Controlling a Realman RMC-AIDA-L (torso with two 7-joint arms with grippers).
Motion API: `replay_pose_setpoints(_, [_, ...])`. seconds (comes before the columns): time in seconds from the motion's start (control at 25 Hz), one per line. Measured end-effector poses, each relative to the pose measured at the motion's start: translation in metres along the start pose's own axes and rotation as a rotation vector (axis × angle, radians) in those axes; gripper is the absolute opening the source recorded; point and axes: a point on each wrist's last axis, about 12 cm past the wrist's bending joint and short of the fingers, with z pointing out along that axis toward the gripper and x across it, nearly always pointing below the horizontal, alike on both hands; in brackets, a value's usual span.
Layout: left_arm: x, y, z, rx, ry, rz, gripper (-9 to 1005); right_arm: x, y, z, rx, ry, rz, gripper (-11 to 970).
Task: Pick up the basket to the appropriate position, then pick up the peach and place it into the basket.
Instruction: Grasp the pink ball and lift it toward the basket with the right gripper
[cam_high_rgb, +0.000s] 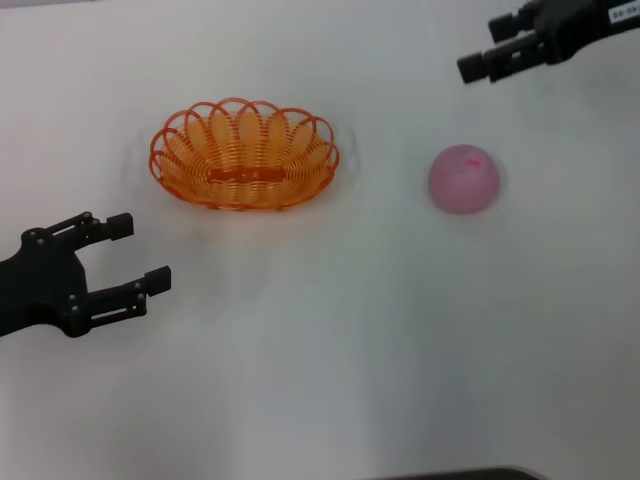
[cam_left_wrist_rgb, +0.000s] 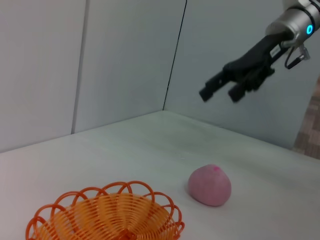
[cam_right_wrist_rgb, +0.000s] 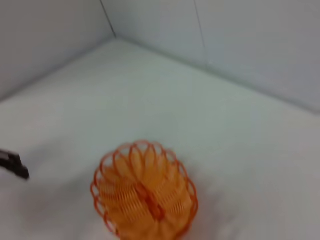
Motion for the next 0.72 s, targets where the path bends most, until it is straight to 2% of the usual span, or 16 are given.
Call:
replay_pose_setpoints(0.32, [-0.002, 0.001, 0.003, 0.007, -0.002, -0.008, 822, -0.011, 0.005, 0.023, 0.066, 0.266, -0.025, 940])
replay_pose_setpoints(0.72, [-0.002, 0.002, 0.004, 0.005, 0.000, -0.013, 822, -0.015, 0.011, 0.050, 0.107, 0.396, -0.067, 921])
